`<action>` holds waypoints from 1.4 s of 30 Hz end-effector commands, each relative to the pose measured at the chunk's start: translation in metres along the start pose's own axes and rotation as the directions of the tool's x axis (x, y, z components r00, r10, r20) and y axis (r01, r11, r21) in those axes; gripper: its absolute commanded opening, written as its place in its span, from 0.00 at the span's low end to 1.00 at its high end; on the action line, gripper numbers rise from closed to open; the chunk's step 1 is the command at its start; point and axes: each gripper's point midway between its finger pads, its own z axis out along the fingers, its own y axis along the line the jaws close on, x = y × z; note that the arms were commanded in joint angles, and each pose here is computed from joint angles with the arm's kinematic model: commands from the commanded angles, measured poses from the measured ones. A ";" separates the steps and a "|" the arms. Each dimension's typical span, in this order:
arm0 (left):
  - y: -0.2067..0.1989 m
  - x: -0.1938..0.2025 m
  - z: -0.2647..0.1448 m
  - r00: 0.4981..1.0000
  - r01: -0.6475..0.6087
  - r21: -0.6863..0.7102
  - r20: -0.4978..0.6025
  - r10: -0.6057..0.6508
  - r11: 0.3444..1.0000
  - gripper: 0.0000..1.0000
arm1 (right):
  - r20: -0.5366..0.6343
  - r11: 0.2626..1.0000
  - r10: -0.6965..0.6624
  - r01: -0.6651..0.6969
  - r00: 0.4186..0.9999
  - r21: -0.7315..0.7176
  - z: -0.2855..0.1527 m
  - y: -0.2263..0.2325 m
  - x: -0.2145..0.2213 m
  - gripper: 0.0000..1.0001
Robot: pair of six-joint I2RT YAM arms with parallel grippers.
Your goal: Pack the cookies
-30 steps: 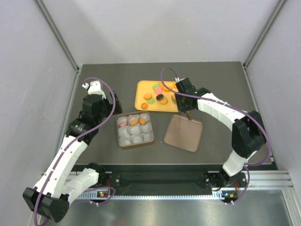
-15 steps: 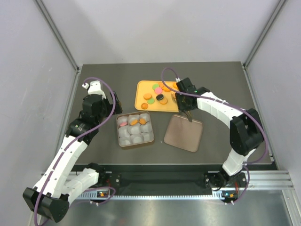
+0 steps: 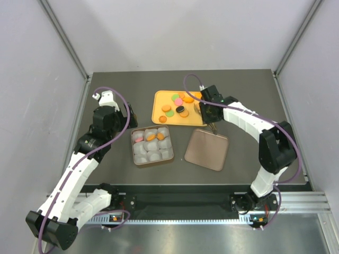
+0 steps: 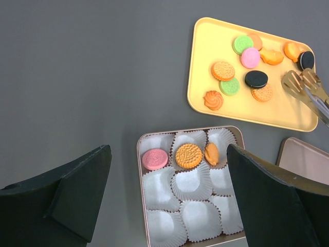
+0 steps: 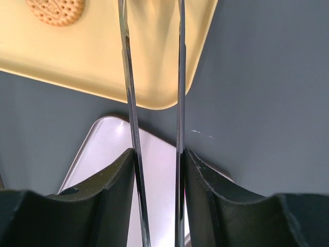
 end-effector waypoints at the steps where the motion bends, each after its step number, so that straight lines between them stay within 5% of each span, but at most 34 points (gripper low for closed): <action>1: -0.003 -0.008 0.003 0.999 0.007 0.014 0.036 -0.007 1.000 0.99 | 0.076 0.999 0.028 -0.026 0.997 -0.026 -0.009 -0.005 -0.029 0.37; 23: -0.004 -0.010 0.003 0.999 0.015 0.021 0.040 -0.016 1.000 0.99 | 0.258 0.963 0.036 0.035 0.965 -0.266 -0.122 0.036 -0.036 0.35; 42: -0.002 -0.009 0.004 0.999 0.017 0.013 0.039 -0.018 1.000 0.99 | 0.270 0.832 -0.224 0.328 0.937 -0.447 -0.164 0.213 0.034 0.35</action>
